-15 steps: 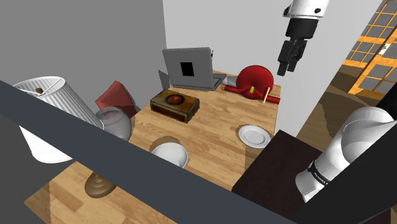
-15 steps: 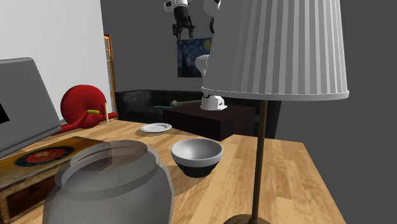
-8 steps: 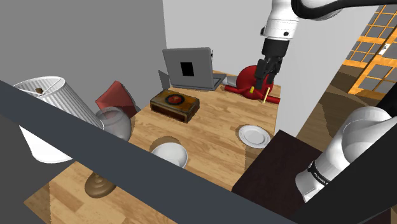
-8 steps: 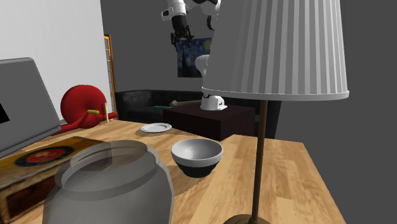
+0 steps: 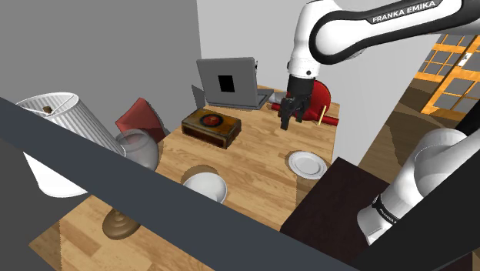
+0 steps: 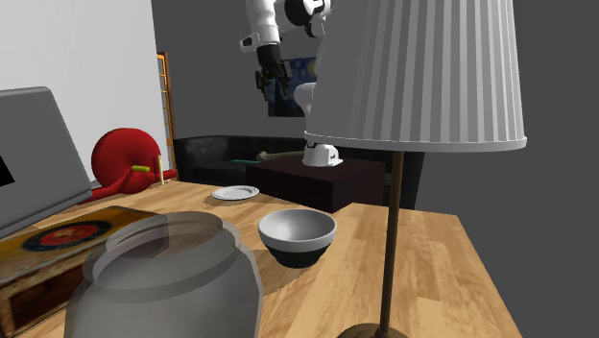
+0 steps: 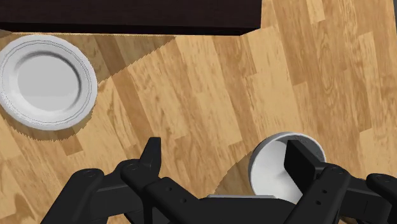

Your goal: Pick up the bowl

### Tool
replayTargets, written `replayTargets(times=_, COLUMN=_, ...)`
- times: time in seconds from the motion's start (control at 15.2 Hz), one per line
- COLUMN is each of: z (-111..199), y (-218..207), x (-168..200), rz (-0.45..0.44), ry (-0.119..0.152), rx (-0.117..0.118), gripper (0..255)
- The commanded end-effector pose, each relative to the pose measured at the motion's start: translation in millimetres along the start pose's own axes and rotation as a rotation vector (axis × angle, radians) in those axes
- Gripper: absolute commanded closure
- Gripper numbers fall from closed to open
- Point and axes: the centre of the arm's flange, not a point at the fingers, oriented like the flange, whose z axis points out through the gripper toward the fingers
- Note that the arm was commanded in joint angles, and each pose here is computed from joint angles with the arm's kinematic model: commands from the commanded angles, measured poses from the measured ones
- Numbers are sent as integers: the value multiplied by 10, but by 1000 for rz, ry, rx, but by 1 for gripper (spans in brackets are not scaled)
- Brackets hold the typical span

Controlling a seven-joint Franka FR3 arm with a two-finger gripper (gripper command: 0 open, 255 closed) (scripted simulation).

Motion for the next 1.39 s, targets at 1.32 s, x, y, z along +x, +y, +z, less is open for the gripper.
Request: replayTargets(times=1.32, z=2223, y=-933, x=1658, rz=-1, ry=-15, rx=17, gripper=0)
